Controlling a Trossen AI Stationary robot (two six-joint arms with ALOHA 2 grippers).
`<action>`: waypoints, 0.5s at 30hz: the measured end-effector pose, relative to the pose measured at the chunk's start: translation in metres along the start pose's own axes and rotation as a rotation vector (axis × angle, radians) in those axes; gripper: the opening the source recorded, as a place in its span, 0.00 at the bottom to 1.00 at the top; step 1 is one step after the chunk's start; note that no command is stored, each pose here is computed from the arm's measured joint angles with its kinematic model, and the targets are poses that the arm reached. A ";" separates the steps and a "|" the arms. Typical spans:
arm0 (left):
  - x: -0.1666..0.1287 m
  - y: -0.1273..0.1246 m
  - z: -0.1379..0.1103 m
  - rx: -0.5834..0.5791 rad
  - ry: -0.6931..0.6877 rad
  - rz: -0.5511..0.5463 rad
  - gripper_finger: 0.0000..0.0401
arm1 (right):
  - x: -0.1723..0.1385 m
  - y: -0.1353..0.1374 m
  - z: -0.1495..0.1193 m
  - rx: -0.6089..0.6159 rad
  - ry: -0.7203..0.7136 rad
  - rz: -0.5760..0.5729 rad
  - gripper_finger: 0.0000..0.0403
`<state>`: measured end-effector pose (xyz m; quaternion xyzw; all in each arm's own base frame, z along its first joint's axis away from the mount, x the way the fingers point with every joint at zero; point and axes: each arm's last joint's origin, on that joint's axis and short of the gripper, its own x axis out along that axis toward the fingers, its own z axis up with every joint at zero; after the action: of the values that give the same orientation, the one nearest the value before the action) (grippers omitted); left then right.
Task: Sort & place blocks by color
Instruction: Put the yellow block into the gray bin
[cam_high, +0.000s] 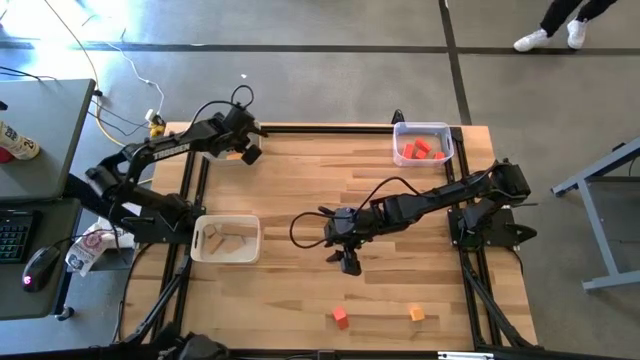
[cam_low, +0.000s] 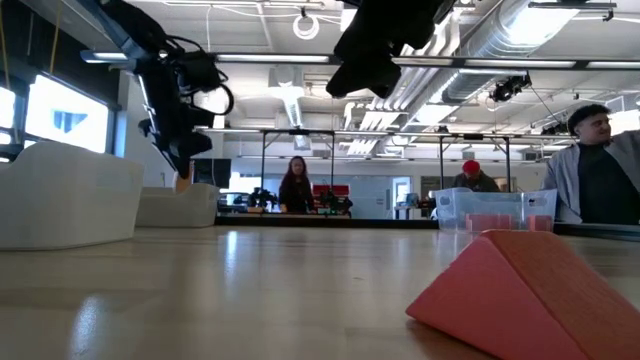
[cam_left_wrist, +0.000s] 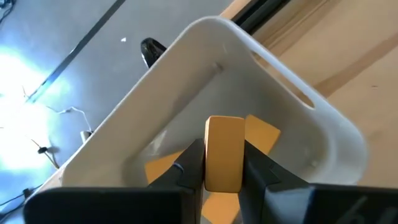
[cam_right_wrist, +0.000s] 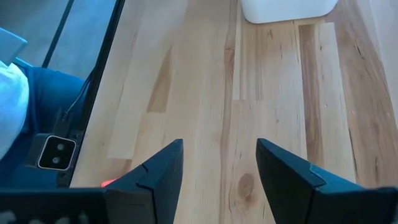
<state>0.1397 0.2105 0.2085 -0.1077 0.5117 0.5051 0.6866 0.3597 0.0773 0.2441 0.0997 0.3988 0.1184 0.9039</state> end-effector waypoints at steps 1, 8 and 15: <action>0.003 -0.001 0.001 0.003 0.005 0.001 0.11 | 0.000 0.000 0.000 0.008 0.000 0.000 0.46; 0.018 -0.007 0.001 0.015 0.041 0.008 0.17 | 0.001 0.004 -0.001 0.000 0.004 0.008 0.46; 0.019 -0.006 0.002 0.002 0.044 0.052 0.25 | 0.002 0.010 -0.003 -0.022 0.006 0.011 0.46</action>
<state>0.1448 0.2200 0.1916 -0.1047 0.5298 0.5197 0.6620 0.3573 0.0880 0.2440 0.0915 0.3998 0.1282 0.9030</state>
